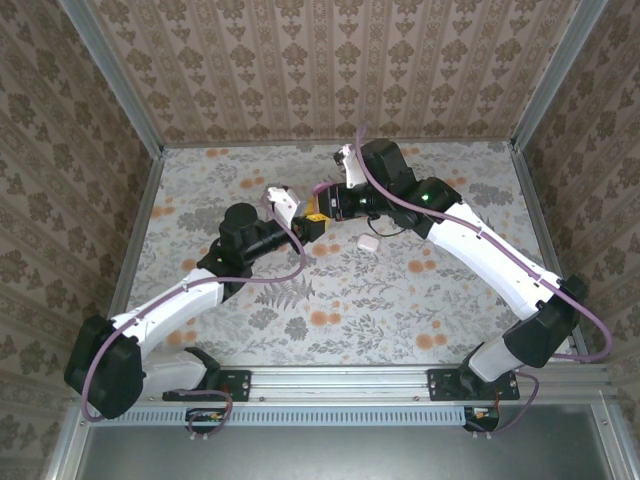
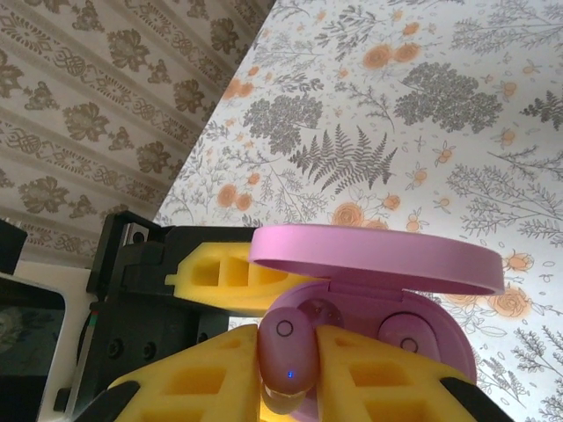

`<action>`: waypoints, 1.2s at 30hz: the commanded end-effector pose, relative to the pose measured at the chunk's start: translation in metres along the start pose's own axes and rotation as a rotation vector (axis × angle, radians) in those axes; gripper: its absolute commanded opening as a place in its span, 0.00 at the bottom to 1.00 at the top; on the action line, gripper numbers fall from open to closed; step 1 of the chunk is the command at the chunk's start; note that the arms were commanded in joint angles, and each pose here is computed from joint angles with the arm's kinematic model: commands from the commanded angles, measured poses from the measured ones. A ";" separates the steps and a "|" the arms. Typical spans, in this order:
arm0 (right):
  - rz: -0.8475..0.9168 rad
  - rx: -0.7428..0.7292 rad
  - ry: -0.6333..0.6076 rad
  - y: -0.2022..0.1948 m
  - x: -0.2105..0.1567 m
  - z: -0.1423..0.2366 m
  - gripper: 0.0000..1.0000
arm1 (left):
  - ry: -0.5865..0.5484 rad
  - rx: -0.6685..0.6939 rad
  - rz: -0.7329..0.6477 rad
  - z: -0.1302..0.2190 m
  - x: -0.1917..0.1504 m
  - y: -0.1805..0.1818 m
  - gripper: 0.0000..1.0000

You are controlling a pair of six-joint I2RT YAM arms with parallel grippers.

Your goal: Insert the wireless bluetooth earbuds into the charging case

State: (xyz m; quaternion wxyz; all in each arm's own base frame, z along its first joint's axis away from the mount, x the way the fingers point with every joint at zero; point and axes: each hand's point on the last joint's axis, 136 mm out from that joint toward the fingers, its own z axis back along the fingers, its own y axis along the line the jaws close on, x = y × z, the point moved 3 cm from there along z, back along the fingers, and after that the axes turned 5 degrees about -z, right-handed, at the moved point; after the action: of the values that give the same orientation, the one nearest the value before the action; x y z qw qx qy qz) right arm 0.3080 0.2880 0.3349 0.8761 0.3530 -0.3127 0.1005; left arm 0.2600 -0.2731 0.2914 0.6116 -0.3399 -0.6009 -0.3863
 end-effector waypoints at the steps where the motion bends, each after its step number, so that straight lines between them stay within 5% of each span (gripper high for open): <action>1: 0.011 -0.015 -0.055 0.003 0.011 0.006 0.23 | -0.077 -0.019 -0.015 -0.001 0.027 -0.003 0.33; 36: 0.044 -0.046 -0.050 -0.001 0.006 -0.004 0.24 | -0.090 -0.027 -0.007 -0.003 0.031 -0.004 0.33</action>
State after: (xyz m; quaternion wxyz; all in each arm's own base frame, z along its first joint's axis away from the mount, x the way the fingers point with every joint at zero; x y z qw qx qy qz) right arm 0.3106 0.2884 0.3354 0.8756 0.3382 -0.3299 0.1003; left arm 0.2609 -0.2738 0.2928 0.6128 -0.3449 -0.6002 -0.3812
